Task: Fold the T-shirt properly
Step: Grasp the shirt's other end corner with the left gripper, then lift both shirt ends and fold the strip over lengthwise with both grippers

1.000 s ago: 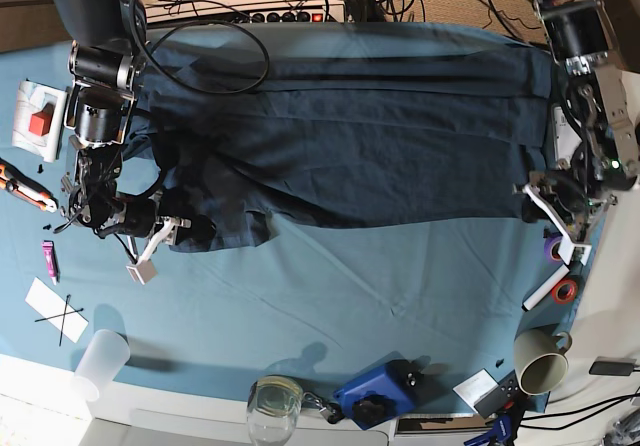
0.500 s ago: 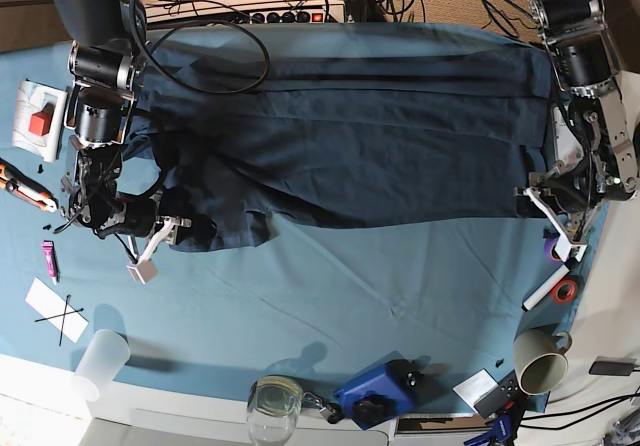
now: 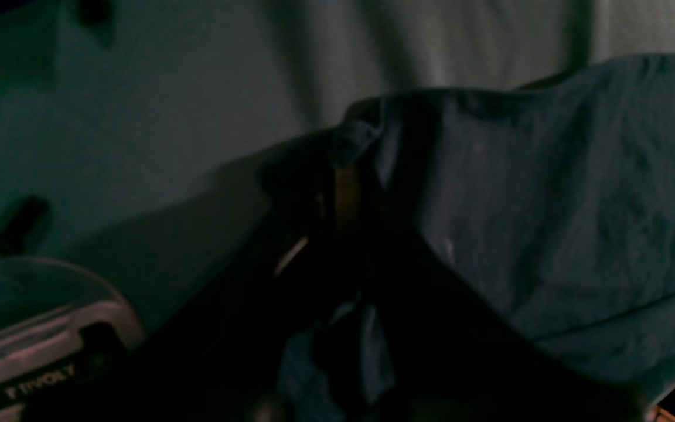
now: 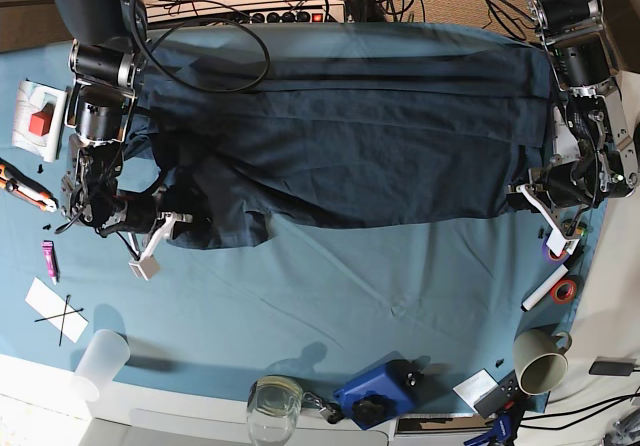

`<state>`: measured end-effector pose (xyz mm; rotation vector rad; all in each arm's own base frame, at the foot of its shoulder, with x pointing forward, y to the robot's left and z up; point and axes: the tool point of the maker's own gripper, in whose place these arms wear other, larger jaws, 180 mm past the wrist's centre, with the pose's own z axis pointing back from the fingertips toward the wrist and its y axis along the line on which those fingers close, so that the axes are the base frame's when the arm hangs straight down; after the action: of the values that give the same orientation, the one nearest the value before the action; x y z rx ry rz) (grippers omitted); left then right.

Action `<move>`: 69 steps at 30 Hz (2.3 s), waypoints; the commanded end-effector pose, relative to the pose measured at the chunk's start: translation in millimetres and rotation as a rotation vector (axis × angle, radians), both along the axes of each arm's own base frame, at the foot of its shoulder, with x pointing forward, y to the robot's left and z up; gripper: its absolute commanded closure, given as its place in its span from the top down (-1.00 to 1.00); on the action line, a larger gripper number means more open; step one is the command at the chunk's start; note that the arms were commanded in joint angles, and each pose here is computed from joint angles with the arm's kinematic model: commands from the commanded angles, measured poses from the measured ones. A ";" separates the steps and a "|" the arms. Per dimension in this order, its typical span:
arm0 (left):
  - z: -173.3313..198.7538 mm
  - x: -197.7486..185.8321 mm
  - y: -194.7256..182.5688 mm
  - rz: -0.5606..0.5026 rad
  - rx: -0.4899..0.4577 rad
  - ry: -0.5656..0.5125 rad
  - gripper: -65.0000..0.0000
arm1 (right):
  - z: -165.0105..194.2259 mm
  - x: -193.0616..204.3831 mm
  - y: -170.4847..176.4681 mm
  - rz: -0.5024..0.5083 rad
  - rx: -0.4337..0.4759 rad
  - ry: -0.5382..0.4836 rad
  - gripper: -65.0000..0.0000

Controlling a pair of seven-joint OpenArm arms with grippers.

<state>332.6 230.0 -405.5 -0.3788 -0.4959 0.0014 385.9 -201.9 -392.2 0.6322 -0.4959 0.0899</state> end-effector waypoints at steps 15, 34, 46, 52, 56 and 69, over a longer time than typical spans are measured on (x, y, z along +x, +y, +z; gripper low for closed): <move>50.1 8.1 8.5 -0.021 -0.048 -0.066 -1.00 | 76.2 32.0 -45.6 -0.115 -0.037 -0.230 -1.00; 55.1 -23.2 -5.1 -0.119 -0.008 -0.044 -1.00 | 97.6 -42.2 -10.9 0.054 -0.071 -0.350 -1.00; 65.0 -56.7 4.9 -0.096 0.035 -0.093 -1.00 | 107.9 -78.2 -30.6 -0.029 -0.028 -0.395 -1.00; 63.5 -70.5 15.8 -0.065 0.051 -0.079 -1.00 | 104.8 -98.9 -41.0 -0.054 -0.064 -0.383 -1.00; 64.1 -79.7 22.5 -0.040 0.045 -0.078 -1.00 | 101.1 -110.1 -49.3 -0.079 -0.076 -0.367 -1.00; 42.7 -117.4 17.4 -0.076 0.026 0.020 -1.00 | 73.5 -145.5 -46.7 -0.073 -0.061 -0.260 -1.00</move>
<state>211.0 242.6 -371.8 -0.3853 -0.4394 -0.0572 233.1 -245.0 -332.0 0.5518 -0.7164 0.1028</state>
